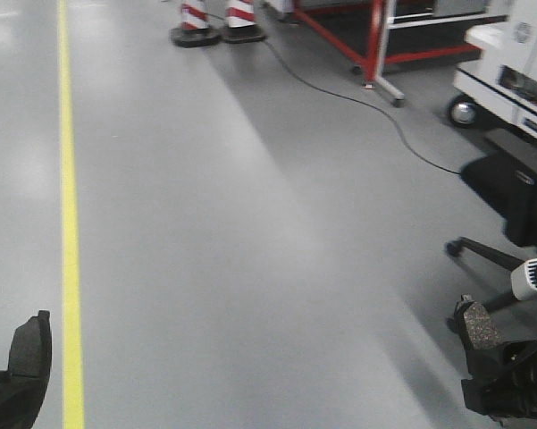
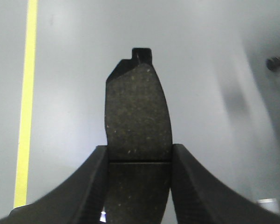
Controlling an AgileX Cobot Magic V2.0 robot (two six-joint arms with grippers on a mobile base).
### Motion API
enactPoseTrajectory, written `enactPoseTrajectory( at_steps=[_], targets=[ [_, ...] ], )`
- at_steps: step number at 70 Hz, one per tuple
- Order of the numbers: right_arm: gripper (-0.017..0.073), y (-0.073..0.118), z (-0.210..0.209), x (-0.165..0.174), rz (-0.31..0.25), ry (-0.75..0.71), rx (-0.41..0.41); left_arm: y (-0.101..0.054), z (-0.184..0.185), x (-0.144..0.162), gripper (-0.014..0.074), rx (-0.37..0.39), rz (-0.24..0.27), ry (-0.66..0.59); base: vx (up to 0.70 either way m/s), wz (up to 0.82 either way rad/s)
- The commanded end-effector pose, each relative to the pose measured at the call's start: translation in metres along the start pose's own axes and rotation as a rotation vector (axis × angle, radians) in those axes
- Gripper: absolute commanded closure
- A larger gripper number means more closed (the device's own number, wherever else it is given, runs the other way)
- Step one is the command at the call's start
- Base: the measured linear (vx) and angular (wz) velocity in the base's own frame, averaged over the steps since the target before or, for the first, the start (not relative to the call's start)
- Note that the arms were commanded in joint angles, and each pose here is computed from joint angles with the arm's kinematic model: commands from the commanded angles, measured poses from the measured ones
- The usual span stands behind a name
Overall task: Move and align brake pads A on conveyor
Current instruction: 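Drive along the yellow floor line holding both pads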
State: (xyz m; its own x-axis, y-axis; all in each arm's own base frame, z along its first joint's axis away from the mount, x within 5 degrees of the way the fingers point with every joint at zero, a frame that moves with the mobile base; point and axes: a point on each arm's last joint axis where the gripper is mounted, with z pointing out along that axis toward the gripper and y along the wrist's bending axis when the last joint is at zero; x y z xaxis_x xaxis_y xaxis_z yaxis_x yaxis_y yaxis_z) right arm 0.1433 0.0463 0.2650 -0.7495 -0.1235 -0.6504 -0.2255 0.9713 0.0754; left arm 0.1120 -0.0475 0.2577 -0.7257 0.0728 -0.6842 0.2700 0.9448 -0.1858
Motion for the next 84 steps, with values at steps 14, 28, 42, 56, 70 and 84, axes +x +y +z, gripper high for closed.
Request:
enactPoseTrajectory(
  at_steps=[14,28,42,56,70,84],
  targets=[
    [0.0501,0.0011,-0.0072,-0.0134,-0.011,-0.104,-0.007,-0.0031,-0.0061,-0.0138,0.0510,0.017,-0.004,-0.098,0.07,0.54],
    [0.0501,0.0011,-0.0072,-0.0134,-0.011,-0.104,-0.007,-0.0031,-0.0061,-0.0138,0.0510,0.017,-0.005,-0.098,0.10,0.44],
    [0.0501,0.0011,-0.0072,-0.0137,-0.011,-0.106,-0.007,-0.0031,-0.0060,-0.0137,0.0510,0.017,-0.004,-0.097,0.14,0.30],
    [0.0501,0.0011,-0.0072,-0.0134,-0.011,-0.104,-0.007,-0.0031,-0.0060,-0.0137,0.0510,0.017,-0.004,-0.097,0.21,0.19],
    [0.0501,0.0011,-0.0072,-0.0134,-0.011,-0.104,-0.007,-0.0031,-0.0060,-0.0135,0.0510,0.017,-0.004,-0.095,0.30,0.13],
    [0.0501,0.0011,-0.0072,-0.0134,-0.011,-0.104,-0.007,-0.0031,-0.0060,-0.0135,0.0510,0.017,-0.004,-0.095,0.40,0.05]
  ],
)
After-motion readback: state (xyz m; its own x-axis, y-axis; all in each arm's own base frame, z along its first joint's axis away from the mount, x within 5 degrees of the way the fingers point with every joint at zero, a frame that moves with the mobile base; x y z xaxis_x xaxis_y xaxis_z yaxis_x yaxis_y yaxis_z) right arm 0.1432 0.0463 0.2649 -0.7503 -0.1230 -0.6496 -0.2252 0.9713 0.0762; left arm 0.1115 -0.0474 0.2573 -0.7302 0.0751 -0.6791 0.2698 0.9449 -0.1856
